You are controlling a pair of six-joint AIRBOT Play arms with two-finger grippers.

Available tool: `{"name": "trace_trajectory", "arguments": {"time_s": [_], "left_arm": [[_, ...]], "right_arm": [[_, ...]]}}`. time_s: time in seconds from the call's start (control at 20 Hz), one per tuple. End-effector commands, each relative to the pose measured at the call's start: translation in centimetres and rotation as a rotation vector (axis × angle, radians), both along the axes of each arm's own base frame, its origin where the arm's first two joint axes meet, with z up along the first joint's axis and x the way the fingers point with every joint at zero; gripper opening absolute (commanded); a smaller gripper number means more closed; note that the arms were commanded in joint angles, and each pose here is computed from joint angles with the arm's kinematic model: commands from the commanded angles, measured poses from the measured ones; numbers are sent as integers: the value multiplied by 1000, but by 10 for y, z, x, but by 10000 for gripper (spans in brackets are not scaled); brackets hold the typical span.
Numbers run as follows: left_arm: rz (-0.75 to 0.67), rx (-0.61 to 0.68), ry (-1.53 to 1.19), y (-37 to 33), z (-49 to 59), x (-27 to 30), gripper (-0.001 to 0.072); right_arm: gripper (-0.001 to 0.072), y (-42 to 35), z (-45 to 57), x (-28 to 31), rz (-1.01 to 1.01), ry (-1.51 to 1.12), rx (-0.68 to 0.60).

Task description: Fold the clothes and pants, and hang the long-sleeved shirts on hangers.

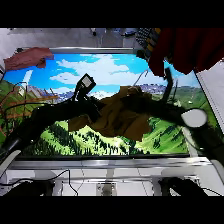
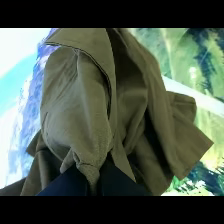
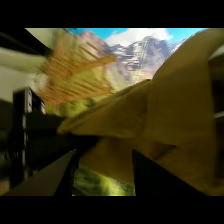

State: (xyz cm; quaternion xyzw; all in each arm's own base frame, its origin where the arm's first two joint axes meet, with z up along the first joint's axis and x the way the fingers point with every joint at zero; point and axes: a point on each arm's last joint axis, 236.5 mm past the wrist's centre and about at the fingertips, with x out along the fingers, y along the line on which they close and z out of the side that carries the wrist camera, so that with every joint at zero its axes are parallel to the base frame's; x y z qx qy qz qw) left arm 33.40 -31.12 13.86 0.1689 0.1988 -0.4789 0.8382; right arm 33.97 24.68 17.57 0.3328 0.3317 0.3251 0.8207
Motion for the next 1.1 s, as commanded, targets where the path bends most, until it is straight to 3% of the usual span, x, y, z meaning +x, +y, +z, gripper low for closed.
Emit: {"name": "trace_trajectory", "arguments": {"time_s": [0.0,0.25,0.55,0.6,0.65,0.7,0.8,0.85,0.95,1.0,1.05], "left_arm": [[-13,-4,-15,-8,2,-4,28],[-18,-1,-11,-8,2,-6,28],[-34,9,0,-9,-1,-10,28],[-35,10,1,-9,-2,-10,28],[-36,10,2,-9,-2,-11,28],[-36,10,3,-9,-2,-11,28],[-36,10,1,-8,-1,-11,33],[-37,8,-1,-8,1,-12,104],[-24,-18,-12,-4,15,-14,382],[-18,-35,-32,-1,27,-17,430],[-15,-49,-61,3,40,-20,429]], "right_arm": [[428,3,-37,22,-227,214,274],[438,-4,-63,55,-416,261,312],[420,8,-31,83,-386,150,282],[339,6,-21,89,-400,119,286],[168,5,-14,94,-410,105,292],[55,4,-11,97,-414,92,288],[53,4,-9,97,-377,22,210],[52,3,-5,95,-341,-15,168],[52,-11,19,94,-330,-78,158],[52,-28,42,96,-349,-130,163],[51,-48,67,97,-369,-190,161]]}}
